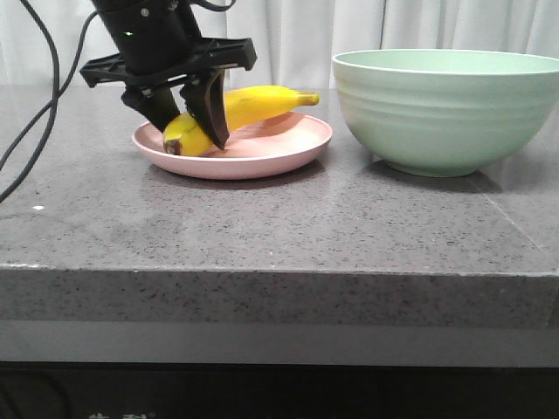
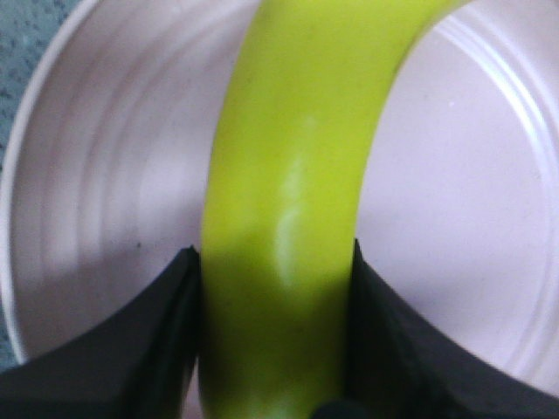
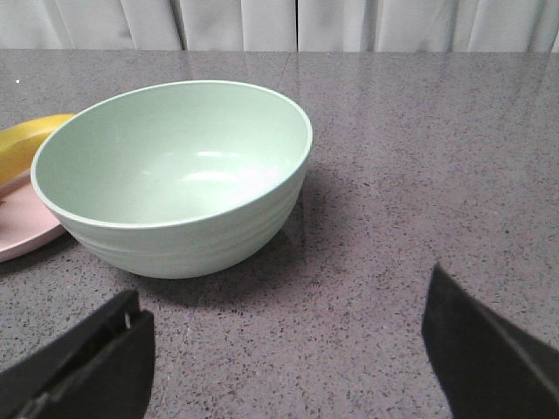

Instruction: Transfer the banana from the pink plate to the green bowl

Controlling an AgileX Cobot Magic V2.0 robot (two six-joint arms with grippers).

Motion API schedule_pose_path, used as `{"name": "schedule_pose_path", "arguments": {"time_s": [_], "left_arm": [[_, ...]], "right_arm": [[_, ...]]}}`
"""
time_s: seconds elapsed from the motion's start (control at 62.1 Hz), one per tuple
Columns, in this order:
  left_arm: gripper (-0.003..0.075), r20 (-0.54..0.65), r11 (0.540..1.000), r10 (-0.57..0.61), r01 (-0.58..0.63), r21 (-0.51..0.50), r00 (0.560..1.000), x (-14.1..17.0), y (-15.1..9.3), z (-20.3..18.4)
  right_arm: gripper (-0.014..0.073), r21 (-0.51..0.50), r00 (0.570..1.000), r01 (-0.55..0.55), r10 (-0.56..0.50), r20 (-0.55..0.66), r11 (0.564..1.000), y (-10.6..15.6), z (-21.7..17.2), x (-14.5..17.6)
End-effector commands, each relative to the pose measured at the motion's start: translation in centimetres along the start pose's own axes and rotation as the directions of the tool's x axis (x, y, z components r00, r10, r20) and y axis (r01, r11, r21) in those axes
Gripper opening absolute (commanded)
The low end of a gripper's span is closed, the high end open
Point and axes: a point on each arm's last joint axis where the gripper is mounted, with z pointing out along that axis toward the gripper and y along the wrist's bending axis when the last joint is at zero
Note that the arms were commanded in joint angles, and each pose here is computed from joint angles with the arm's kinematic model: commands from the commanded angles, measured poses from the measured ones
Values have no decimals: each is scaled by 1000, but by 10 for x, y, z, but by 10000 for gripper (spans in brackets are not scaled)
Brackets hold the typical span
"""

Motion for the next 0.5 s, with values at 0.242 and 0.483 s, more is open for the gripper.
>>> {"name": "schedule_pose_path", "arguments": {"time_s": [0.242, 0.483], "left_arm": [[43, 303, 994, 55, -80, 69, 951, -12, -25, -123], [43, 296, 966, 180, -225, 125, 938, 23, -67, -149]], "right_arm": [[633, -97, 959, -276, 281, 43, 956, 8, 4, -17], [633, -240, 839, -544, 517, -168, 804, 29, 28, -28]]}}
